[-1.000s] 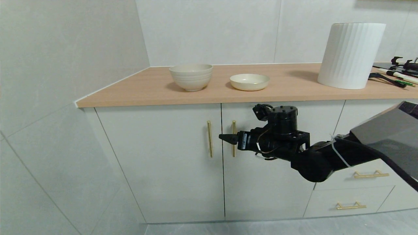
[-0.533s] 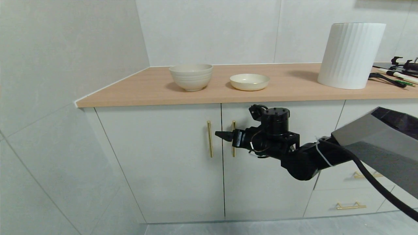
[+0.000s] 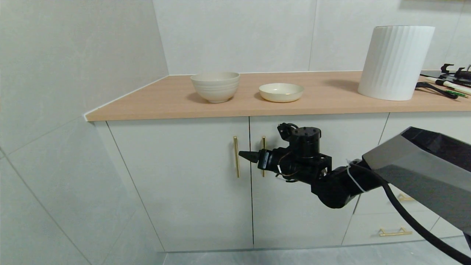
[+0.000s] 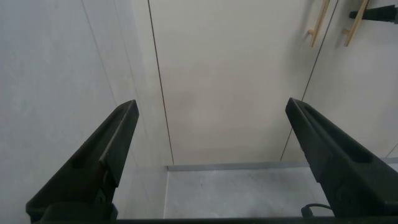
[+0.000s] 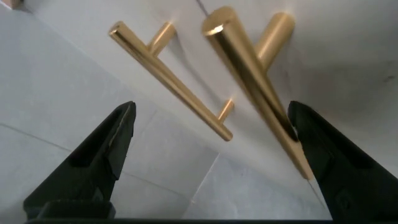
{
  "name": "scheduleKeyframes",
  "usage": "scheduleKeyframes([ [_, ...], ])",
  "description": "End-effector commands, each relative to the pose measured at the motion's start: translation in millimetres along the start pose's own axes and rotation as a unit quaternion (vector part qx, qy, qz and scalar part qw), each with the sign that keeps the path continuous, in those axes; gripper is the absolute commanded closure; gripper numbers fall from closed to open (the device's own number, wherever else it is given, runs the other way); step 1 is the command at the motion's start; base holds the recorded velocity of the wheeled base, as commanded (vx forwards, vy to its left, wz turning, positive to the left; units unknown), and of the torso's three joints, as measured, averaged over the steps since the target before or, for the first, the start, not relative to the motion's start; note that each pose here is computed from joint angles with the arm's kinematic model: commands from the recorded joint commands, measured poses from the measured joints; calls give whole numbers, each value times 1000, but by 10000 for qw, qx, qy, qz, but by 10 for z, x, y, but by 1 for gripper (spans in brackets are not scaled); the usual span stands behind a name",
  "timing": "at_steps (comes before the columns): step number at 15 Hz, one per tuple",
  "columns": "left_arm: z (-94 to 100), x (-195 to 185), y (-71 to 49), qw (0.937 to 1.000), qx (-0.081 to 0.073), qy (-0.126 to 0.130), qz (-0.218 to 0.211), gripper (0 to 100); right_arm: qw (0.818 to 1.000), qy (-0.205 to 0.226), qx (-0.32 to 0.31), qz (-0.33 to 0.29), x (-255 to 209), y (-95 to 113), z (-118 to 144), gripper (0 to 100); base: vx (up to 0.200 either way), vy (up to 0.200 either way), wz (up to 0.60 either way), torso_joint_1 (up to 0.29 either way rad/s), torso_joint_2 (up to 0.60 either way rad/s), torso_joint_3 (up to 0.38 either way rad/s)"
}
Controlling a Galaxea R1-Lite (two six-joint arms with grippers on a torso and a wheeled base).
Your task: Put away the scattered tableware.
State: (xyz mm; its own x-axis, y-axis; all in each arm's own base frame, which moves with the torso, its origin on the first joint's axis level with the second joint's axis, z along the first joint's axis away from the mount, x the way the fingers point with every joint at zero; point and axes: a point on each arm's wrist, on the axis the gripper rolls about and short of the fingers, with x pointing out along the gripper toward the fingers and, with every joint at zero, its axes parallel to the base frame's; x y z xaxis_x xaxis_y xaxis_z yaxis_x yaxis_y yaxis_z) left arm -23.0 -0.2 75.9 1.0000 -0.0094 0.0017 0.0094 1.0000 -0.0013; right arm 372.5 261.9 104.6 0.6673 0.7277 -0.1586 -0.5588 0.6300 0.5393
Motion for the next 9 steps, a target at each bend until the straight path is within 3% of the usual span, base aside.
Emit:
scheduleKeyframes([
  [1, 0, 0, 0, 10000, -1, 1, 1, 0, 10000, -14, -9, 41, -36, 42, 28, 0, 0, 0, 0, 0, 0, 0],
  [9, 0, 0, 0, 10000, -1, 1, 1, 0, 9969, 428, 22, 658, -361, 300, 44, 0, 0, 0, 0, 0, 0, 0],
])
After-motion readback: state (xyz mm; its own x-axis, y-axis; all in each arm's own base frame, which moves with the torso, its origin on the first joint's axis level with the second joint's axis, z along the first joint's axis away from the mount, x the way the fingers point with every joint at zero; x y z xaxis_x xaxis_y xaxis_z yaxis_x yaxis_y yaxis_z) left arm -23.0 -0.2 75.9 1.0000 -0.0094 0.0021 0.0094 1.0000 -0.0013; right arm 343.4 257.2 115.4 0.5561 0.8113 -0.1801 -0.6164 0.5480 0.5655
